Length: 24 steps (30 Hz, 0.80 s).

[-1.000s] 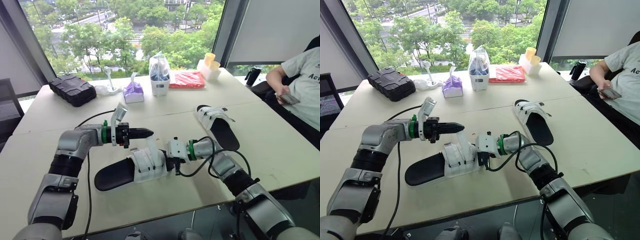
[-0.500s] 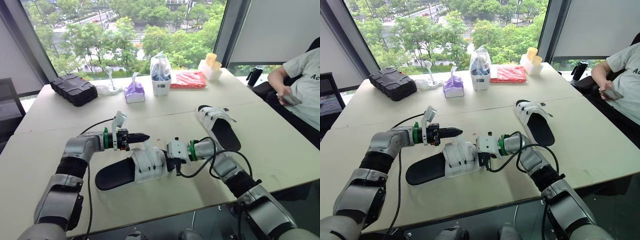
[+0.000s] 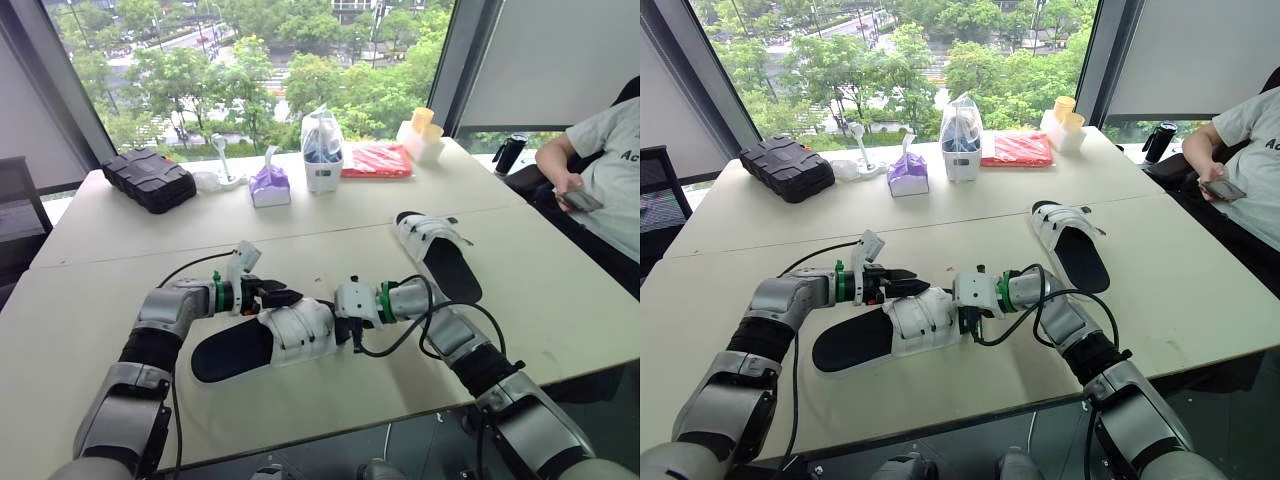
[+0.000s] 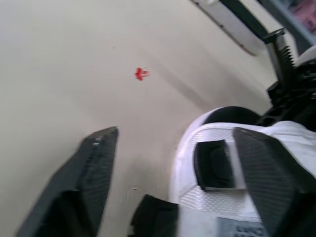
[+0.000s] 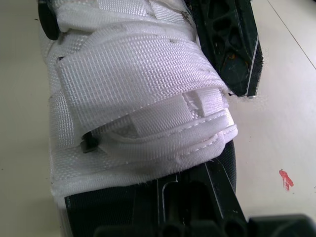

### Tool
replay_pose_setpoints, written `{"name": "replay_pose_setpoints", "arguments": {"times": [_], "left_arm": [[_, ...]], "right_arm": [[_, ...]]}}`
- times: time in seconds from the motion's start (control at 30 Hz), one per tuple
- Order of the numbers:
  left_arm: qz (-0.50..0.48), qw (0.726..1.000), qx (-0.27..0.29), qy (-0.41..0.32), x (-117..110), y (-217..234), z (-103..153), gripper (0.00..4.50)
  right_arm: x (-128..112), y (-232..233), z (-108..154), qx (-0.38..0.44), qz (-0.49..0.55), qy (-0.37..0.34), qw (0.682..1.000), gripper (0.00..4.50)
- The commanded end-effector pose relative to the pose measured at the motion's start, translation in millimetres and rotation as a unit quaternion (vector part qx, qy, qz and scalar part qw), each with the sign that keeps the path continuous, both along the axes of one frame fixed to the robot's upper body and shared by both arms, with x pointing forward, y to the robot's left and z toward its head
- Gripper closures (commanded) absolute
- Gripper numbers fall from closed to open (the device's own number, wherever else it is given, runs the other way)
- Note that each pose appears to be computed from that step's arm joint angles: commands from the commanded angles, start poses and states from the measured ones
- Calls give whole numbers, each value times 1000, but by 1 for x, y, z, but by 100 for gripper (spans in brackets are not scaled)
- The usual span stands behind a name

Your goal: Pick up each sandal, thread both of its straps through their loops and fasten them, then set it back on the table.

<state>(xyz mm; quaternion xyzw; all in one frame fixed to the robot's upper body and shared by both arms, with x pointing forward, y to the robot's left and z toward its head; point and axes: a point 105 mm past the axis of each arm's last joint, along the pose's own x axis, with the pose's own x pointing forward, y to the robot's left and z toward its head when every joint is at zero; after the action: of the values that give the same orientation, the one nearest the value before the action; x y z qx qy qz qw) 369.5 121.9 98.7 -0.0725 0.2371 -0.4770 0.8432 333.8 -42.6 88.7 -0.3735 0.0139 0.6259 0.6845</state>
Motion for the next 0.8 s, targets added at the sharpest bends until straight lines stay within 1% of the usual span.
{"name": "replay_pose_setpoints", "arguments": {"times": [0.03, 0.07, 0.2, 0.27, 0.43, 0.47, 0.53, 0.6, 0.7, 0.73, 0.8], "left_arm": [[4, 999, 48, -14, 2, 1, -11, 62], [9, 998, 53, -20, 3, 2, -11, 62], [82, 995, 46, -45, 24, 13, 0, 62], [104, 992, 43, -52, 29, 22, 5, 62], [71, 990, 31, -117, 19, 33, 37, 62], [67, 986, 52, -146, 17, 38, 40, 62], [48, 967, 100, -231, 12, 48, 46, 62], [26, 944, 133, -302, 5, 56, 51, 62], [22, 928, 144, -344, 1, 60, 53, 62], [2, 913, 155, -377, -6, 61, 54, 62], [-26, 893, 169, -416, -16, 61, 54, 62]], "right_arm": [[-10, -19, -44, -69, -18, 62, 995, 450], [-10, -19, -44, -69, -18, 62, 995, 450], [-10, -19, -44, -68, -19, 62, 996, 450], [-10, -18, -44, -68, -19, 62, 996, 450], [-10, -18, -44, -71, -16, 55, 996, 450], [-10, -18, -42, -70, -15, 53, 996, 450], [-10, -17, -39, -64, -16, 50, 997, 450], [-11, -17, -36, -58, -16, 47, 997, 450], [-11, -17, -34, -55, -18, 45, 997, 450], [-11, -18, -30, -50, -19, 42, 998, 450], [-12, -18, -26, -45, -20, 38, 998, 450]]}}
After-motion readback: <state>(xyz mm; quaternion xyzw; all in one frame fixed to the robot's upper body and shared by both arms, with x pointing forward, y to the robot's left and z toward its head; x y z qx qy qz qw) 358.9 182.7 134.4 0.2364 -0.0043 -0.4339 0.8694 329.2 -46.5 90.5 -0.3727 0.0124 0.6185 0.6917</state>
